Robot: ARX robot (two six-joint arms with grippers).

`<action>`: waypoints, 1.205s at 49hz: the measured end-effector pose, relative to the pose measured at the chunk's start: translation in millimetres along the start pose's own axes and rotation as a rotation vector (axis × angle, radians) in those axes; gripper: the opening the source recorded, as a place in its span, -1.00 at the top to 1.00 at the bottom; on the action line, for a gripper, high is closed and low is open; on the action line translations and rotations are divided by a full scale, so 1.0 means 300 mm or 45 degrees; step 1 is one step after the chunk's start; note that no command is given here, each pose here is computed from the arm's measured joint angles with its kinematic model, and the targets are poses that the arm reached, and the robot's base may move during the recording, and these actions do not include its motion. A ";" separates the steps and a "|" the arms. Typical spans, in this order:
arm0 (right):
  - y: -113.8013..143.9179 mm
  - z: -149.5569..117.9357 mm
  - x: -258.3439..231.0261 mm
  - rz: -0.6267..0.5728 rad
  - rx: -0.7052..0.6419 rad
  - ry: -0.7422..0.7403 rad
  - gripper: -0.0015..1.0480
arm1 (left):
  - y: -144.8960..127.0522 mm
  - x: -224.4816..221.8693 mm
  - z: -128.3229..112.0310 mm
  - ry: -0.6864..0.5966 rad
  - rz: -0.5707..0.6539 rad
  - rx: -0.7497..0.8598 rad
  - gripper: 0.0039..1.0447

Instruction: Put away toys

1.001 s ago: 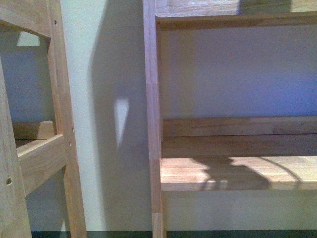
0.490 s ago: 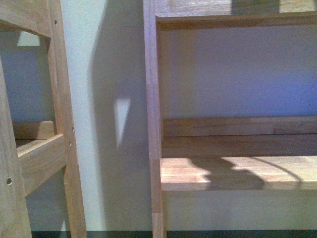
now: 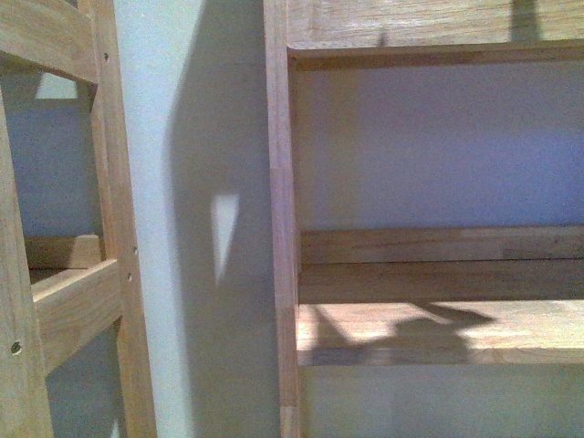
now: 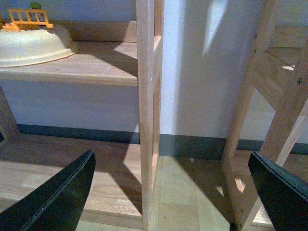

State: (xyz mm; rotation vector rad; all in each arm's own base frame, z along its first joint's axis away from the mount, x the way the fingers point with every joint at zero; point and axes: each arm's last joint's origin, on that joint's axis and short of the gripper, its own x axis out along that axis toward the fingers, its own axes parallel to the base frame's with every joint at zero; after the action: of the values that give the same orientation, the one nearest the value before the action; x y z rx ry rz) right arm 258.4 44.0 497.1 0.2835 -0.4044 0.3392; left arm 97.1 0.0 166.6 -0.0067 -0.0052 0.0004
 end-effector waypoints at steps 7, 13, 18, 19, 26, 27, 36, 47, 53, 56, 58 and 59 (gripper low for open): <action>0.006 -0.005 -0.205 -0.064 -0.127 -0.026 -0.87 | 0.000 0.000 0.000 0.000 0.000 0.000 -0.89; 0.011 -0.039 -0.360 -0.091 -0.179 -0.011 -0.87 | 0.000 0.000 0.000 0.000 0.000 0.000 -0.89; 0.004 -0.089 -0.477 -0.139 -0.197 0.017 -0.87 | 0.000 0.000 0.000 0.000 0.000 0.000 -0.89; 0.003 -0.096 -0.488 -0.143 -0.197 0.021 -0.87 | 0.000 0.000 0.000 0.000 0.000 0.000 -0.89; -0.020 -0.190 -0.624 -0.224 -0.192 0.085 -0.87 | 0.000 0.000 0.000 0.000 0.000 0.000 -0.89; -0.022 -0.197 -0.633 -0.231 -0.191 0.089 -0.87 | 0.000 0.000 0.000 0.000 0.000 0.000 -0.89; -0.047 -0.316 -0.753 -0.310 -0.186 0.148 -0.87 | 0.000 0.000 0.000 0.000 0.000 0.000 -0.89; -0.070 -0.508 -0.842 -0.312 -0.173 0.217 -0.87 | 0.000 0.000 0.000 0.000 0.000 0.000 -0.89; -0.070 -0.585 -0.873 -0.245 -0.249 0.195 -0.87 | 0.000 0.000 0.000 0.000 0.000 0.000 -0.89; -0.076 -0.616 -0.887 -0.240 -0.284 0.215 -0.87 | 0.000 0.000 0.000 0.000 0.000 0.000 -0.89; -0.078 -0.626 -0.891 -0.290 -0.294 0.280 -0.79 | 0.000 0.000 0.000 0.000 0.000 0.000 -0.89; -0.082 -0.631 -0.894 -0.345 -0.304 0.330 -0.72 | 0.000 0.000 0.000 0.000 0.000 0.000 -0.89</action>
State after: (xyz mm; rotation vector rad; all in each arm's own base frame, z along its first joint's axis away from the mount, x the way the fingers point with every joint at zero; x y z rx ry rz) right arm 98.9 14.1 210.5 0.0563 -0.1452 0.0581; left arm 97.1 0.0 166.6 -0.0071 -0.0052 0.0007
